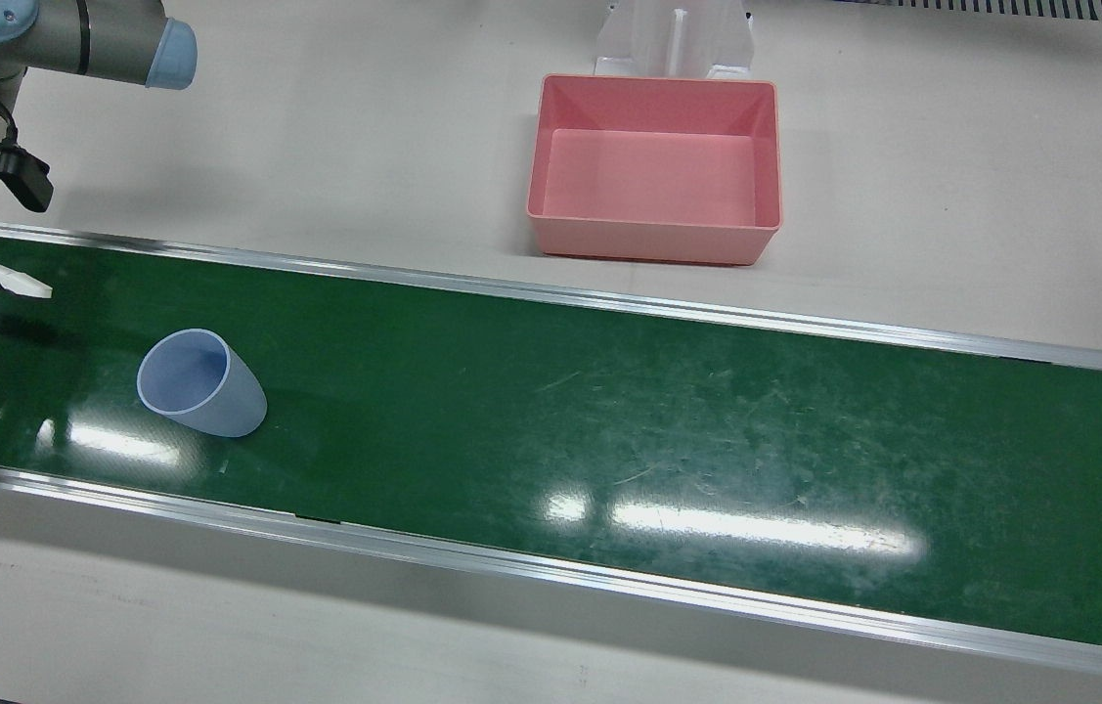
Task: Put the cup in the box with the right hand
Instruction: 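Reach the right hand toward the light blue cup and close fingers around it, then lift the light blue cup off the belt with the right hand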
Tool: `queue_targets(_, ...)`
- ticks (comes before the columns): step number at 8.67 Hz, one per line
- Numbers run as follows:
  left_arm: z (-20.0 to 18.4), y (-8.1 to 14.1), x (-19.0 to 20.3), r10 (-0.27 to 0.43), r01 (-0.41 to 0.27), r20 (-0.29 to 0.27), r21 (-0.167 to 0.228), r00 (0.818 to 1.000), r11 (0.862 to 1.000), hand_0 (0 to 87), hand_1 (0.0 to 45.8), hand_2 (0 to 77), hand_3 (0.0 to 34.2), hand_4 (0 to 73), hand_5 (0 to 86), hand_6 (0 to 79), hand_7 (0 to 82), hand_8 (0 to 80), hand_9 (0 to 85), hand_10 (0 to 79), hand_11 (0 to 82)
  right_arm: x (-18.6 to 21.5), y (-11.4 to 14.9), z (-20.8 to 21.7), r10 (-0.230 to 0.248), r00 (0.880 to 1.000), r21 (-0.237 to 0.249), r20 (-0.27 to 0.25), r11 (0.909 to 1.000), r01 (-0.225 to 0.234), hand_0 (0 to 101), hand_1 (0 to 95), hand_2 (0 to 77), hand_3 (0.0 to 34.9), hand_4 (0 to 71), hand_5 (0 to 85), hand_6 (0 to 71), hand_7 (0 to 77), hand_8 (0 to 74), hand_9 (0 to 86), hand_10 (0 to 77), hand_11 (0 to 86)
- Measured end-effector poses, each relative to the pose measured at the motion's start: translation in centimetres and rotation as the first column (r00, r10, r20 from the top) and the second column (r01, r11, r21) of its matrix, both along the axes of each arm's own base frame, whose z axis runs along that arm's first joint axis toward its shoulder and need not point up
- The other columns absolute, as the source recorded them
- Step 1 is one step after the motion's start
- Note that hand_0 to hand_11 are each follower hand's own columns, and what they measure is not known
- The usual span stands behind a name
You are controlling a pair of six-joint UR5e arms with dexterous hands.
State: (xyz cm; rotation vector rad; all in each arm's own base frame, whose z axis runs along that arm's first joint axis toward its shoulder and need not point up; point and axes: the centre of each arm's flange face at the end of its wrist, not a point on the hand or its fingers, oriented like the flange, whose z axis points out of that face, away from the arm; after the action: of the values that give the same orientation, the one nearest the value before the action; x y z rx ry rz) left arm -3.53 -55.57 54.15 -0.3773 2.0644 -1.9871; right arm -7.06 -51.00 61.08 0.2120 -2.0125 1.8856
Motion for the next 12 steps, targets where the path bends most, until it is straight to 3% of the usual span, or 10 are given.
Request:
queue_targets(7,-0.07,0.01,0.00,0.000,0.000,0.000,0.001,1.000,1.000,0.0,0.5,1.1,0.0,1.1,0.5,0.5,0.5,0.0,0.0,0.0,0.0,-1.12,0.13,0.05,-0.010,1.000,-0.001,0.000,0.9999,0.010,50,20.2,9.3,0.0,0.0,6.5,0.5,1.6,2.7,1.1,0.0,0.5)
queue_targets(9,-0.06,0.00,0.00,0.000,0.000,0.000,0.001,1.000,1.000,0.0,0.5,1.1,0.0,1.1,0.5,0.5,0.5,0.0,0.0,0.0,0.0,-1.17,0.12,0.03,-0.010,1.000,-0.001,0.001,1.0000,0.010,49,20.7,14.2,0.0,0.0,6.5,3.8,1.1,2.2,1.1,0.0,0.5)
queue_targets(10,-0.04,0.00,0.00,0.000,0.000,0.000,0.001,1.000,1.000,0.0,0.5,1.1,0.0,1.1,0.5,0.0,0.5,0.0,0.0,0.0,0.0,-1.09,0.10,0.03,-0.001,1.000,-0.001,0.002,1.0000,0.001,50,29.5,21.3,0.0,0.0,8.7,9.8,1.1,14.2,14.2,3.8,0.5)
queue_targets(11,-0.01,0.00,0.02,0.000,0.000,0.000,0.000,1.000,1.000,0.0,0.5,1.1,0.0,1.1,0.5,0.0,0.5,0.0,0.0,0.0,0.0,-0.97,0.08,0.07,0.011,1.000,-0.002,0.003,0.9999,-0.011,48,29.5,28.4,0.0,5.4,13.1,26.7,25.6,33.8,34.4,27.8,16.4)
queue_targets(12,-0.01,0.00,0.02,0.000,0.000,0.000,0.000,1.000,1.000,0.0,0.5,1.1,0.0,1.1,0.5,0.0,0.5,0.0,0.0,0.0,0.0,-0.89,0.08,0.07,0.019,1.000,-0.003,0.003,0.9998,-0.019,47,24.0,29.5,0.0,12.0,14.7,31.1,37.1,40.9,40.9,36.5,26.2)
